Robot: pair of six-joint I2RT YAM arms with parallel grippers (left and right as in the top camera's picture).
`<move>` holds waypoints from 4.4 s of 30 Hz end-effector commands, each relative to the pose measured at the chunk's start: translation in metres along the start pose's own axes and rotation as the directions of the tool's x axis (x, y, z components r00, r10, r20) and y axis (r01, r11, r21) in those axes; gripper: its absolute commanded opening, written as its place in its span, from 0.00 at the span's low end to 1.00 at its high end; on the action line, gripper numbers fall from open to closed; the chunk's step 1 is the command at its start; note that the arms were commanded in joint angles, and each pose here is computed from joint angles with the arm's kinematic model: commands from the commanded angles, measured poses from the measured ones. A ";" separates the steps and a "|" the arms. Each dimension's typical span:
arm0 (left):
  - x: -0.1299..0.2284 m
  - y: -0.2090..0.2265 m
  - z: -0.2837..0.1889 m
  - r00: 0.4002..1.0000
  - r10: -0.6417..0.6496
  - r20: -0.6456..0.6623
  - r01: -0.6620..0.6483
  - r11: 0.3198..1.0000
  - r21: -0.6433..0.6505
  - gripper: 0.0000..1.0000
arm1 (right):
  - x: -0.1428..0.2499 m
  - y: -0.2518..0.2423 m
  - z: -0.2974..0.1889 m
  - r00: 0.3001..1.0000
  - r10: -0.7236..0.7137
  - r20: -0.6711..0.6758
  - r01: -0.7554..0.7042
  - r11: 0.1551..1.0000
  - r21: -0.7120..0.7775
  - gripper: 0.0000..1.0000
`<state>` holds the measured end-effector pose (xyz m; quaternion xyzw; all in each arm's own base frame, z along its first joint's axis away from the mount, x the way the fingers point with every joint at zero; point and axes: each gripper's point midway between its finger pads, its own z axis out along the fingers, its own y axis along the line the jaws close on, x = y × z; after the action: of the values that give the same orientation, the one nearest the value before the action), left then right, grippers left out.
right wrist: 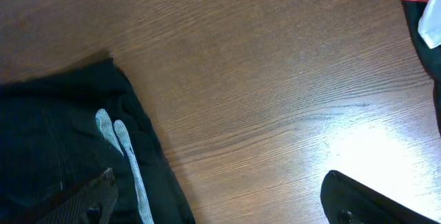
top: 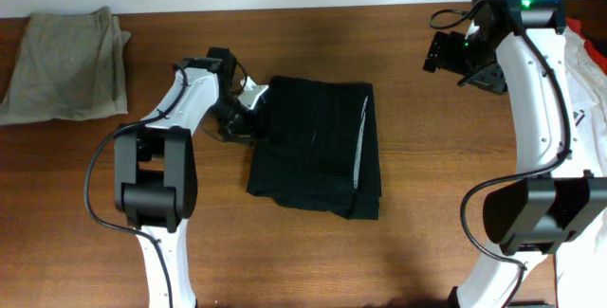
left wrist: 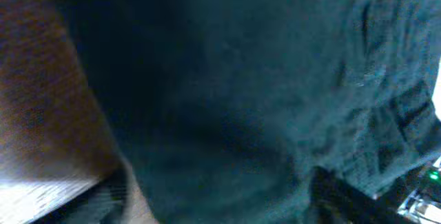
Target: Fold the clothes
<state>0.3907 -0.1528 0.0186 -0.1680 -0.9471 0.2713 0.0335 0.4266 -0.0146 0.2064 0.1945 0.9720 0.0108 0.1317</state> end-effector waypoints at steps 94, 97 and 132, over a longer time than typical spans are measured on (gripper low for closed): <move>0.014 0.146 -0.493 0.370 0.159 0.915 0.308 0.908 -0.283 0.99 | 0.008 0.023 -0.027 0.997 -0.047 0.057 0.049 0.998 -0.037 0.99; 0.014 0.146 -0.493 0.370 0.159 0.915 0.308 0.908 -0.283 0.99 | 0.040 0.068 -0.096 0.967 -0.161 0.196 0.189 0.973 -0.132 0.99; 0.013 0.146 -0.493 0.370 0.159 0.915 0.308 0.908 -0.283 0.99 | 0.173 -0.042 -0.061 0.261 0.343 0.903 0.321 0.851 -0.416 0.99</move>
<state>0.4967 0.2146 0.3645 0.0520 -0.8414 0.1045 -0.5277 0.2397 0.0143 0.2241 0.1207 0.6491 0.1507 0.7358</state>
